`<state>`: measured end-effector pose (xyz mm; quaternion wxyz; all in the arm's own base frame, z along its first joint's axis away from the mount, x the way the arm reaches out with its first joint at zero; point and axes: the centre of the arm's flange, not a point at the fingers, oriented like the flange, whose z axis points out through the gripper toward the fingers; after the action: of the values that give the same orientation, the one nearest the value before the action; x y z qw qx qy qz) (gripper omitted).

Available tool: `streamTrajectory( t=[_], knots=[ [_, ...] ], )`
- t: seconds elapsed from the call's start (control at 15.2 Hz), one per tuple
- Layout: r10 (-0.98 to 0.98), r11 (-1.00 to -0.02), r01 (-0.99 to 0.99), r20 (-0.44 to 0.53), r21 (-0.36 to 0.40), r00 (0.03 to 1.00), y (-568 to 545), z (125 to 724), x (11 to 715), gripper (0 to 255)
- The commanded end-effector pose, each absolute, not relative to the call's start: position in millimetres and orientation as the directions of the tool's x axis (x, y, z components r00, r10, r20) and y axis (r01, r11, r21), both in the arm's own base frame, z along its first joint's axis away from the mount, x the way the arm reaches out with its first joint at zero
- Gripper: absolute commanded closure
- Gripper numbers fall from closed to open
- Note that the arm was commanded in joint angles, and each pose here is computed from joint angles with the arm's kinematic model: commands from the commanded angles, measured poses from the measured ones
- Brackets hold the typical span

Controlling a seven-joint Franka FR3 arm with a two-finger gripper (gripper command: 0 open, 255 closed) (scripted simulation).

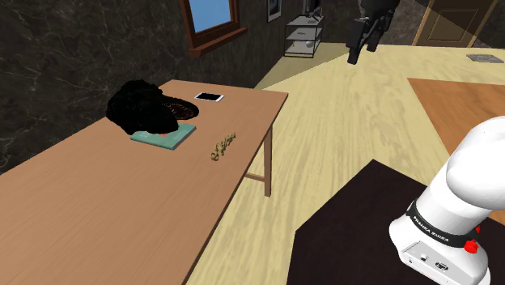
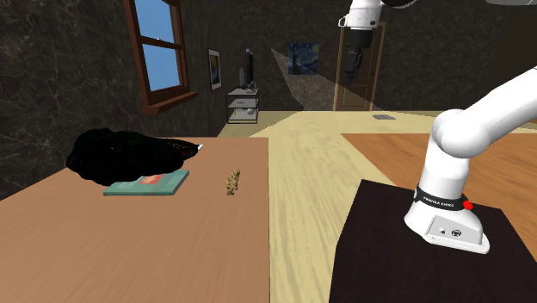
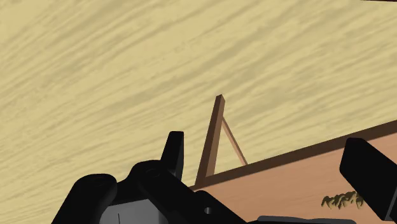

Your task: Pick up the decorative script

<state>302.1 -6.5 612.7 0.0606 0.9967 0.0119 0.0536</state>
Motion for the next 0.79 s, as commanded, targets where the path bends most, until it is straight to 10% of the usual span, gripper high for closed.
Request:
streamTrajectory(
  t=[0.0,0.73],
  knots=[
    [0.03,-0.992,0.017,0.105,0.122,0.994,-6.5,612.7,302.1,0],
    [-0.234,-0.967,-0.243,0.109,0.077,0.966,89.9,527.7,367.1,0]
  ],
)
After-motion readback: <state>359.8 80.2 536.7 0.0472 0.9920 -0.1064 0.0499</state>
